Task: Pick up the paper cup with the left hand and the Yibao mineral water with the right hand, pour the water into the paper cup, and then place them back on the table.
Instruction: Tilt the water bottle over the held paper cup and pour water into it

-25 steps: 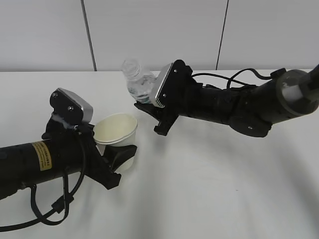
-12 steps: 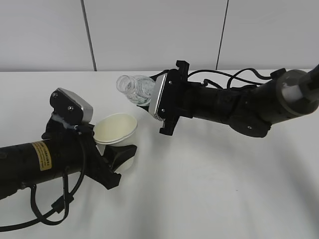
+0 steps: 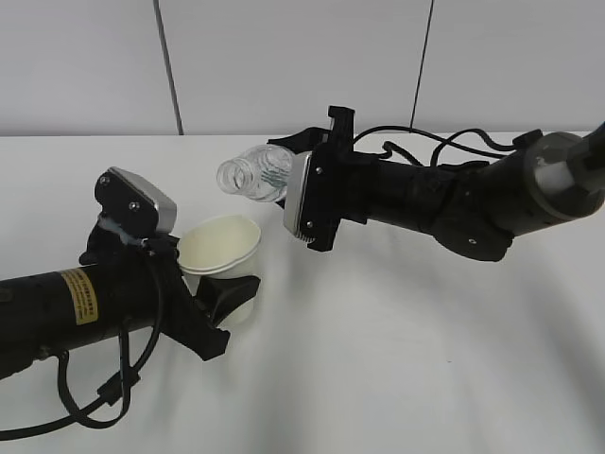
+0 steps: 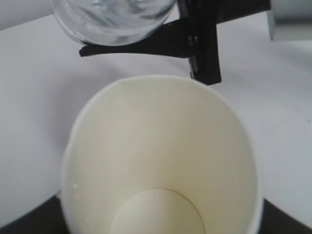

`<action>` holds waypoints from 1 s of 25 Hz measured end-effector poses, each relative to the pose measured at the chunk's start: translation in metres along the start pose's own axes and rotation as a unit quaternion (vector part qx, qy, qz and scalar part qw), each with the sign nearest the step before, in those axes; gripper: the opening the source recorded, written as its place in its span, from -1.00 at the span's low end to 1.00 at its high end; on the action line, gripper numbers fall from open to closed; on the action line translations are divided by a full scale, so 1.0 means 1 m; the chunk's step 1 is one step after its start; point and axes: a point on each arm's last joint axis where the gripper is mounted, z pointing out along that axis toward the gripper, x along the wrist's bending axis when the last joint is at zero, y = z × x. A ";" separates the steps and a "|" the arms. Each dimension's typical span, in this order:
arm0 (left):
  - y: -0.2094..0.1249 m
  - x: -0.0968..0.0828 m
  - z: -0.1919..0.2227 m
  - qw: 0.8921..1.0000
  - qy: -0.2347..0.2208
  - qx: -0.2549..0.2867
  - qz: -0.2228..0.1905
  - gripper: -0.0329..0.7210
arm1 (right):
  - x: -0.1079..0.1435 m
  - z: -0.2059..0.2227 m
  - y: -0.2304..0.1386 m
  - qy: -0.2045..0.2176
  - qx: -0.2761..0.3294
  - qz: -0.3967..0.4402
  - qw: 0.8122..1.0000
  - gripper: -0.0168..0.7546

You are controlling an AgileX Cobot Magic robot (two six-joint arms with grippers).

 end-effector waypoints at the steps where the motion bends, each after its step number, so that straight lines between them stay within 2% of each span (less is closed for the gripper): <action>1: 0.000 0.000 0.000 1.000 -0.001 0.000 0.001 0.17 | 0.000 0.000 0.000 -0.001 -0.001 -0.009 1.000 0.21; 8: 0.000 -0.001 0.000 1.000 -0.008 0.002 0.007 0.17 | -0.001 0.000 0.000 -0.006 -0.002 -0.056 0.998 0.21; 14: 0.000 -0.002 0.000 1.000 -0.013 0.003 0.013 0.17 | -0.005 0.000 0.001 -0.029 -0.002 -0.076 0.997 0.21; 25: -0.001 -0.003 0.000 1.000 -0.014 0.004 0.014 0.17 | -0.005 0.000 0.001 -0.032 -0.001 -0.143 0.989 0.21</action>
